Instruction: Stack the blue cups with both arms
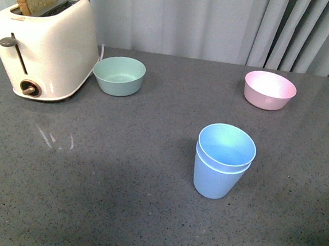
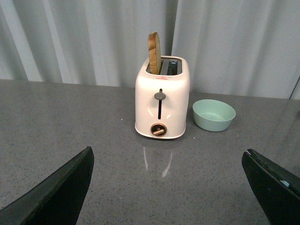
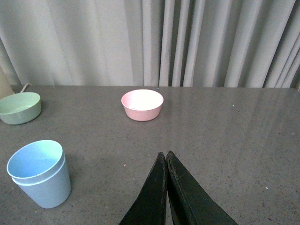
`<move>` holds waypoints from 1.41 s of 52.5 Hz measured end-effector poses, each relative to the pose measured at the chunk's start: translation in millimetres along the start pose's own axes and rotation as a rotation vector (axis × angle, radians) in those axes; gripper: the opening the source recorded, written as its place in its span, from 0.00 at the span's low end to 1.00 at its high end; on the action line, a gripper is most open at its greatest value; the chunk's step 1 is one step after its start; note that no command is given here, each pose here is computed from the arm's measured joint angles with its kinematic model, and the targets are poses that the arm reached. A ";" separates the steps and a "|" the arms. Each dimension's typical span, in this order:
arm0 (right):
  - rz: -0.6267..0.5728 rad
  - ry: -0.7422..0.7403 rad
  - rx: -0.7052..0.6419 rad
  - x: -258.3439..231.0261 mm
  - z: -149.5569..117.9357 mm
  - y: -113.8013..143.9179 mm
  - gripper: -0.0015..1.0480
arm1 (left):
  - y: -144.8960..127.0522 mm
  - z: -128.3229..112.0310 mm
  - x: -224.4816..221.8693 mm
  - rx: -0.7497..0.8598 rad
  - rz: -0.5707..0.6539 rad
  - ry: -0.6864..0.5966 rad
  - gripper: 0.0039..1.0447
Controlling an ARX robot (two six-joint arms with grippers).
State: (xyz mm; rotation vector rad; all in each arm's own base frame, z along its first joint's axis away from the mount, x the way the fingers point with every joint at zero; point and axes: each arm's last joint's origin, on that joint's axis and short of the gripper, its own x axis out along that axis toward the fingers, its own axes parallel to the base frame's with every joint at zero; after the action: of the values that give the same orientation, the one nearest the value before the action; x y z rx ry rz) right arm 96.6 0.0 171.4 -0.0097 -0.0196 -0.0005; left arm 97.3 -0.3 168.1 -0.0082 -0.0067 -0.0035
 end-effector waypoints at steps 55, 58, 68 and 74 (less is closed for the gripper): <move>0.000 0.000 0.002 0.0 0.0 0.0 0.91 | 0.0 0.0 0.0 0.000 0.000 0.000 0.92; 0.000 0.000 0.002 0.0 0.0 0.0 0.91 | 0.0 0.0 0.0 0.000 0.000 0.000 0.92; 0.000 0.000 0.002 0.0 0.0 0.0 0.91 | 0.0 0.0 0.0 0.000 0.000 0.000 0.92; 0.000 0.000 0.002 0.0 0.0 0.0 0.91 | 0.0 0.0 0.0 0.000 0.000 0.000 0.92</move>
State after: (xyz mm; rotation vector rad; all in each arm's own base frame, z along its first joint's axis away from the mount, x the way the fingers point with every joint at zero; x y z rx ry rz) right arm 96.6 0.0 171.4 -0.0078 -0.0200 -0.0005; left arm 97.3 -0.3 168.1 -0.0086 -0.0067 -0.0035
